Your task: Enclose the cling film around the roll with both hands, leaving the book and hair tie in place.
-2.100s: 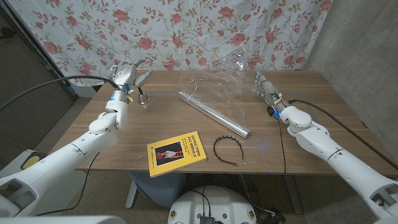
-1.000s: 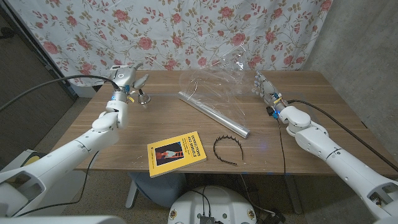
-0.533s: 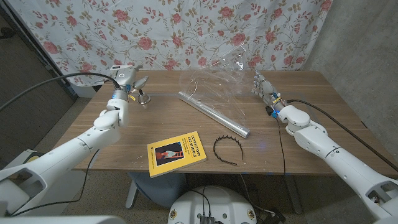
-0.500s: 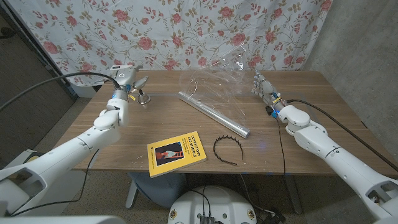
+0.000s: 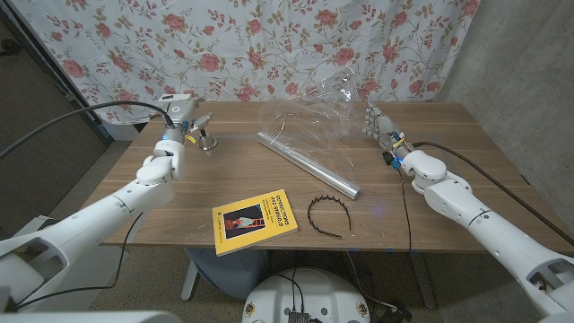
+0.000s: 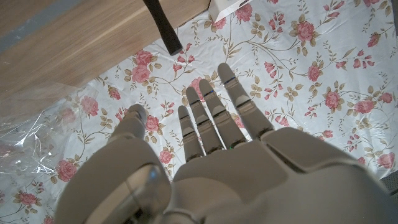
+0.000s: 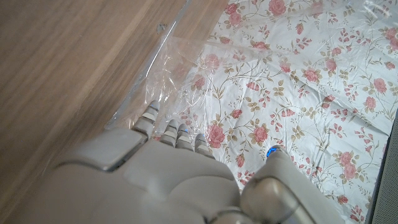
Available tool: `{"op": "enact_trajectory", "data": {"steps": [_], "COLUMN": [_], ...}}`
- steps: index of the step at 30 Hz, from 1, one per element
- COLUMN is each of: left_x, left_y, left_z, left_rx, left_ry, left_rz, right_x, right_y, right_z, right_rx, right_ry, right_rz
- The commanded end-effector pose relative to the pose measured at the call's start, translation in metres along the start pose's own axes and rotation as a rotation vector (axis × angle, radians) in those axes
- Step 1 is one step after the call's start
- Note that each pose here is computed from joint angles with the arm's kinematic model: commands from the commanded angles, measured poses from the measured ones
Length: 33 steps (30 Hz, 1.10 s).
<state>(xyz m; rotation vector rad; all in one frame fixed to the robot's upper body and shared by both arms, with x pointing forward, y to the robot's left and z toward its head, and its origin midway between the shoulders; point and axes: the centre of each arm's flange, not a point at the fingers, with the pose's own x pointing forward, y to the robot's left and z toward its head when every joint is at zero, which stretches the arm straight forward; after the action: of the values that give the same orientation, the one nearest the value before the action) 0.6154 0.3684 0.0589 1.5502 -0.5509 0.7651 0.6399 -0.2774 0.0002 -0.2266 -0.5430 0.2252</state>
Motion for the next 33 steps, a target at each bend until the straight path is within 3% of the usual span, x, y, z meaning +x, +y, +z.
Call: {"op": "enact_trajectory", "data": {"steps": [1,15,33], "left_x": [0.004,0.006,0.009], "left_y": [-0.009,-0.016,-0.026], "left_z": [0.000,0.002,0.003], "left_rx": [0.020,0.019,0.055], "left_ry": [0.024,0.004,0.008], "left_rz": [-0.072,-0.096,-0.226], "right_x": [0.002,0.002,0.005], "right_y": [0.000,0.001,0.002], "right_z": [0.001,0.002,0.002], "right_rx": [-0.004,0.003,0.001], "right_ry": [0.004,-0.004,0.003], "right_rz": [0.008,-0.004,0.011]}}
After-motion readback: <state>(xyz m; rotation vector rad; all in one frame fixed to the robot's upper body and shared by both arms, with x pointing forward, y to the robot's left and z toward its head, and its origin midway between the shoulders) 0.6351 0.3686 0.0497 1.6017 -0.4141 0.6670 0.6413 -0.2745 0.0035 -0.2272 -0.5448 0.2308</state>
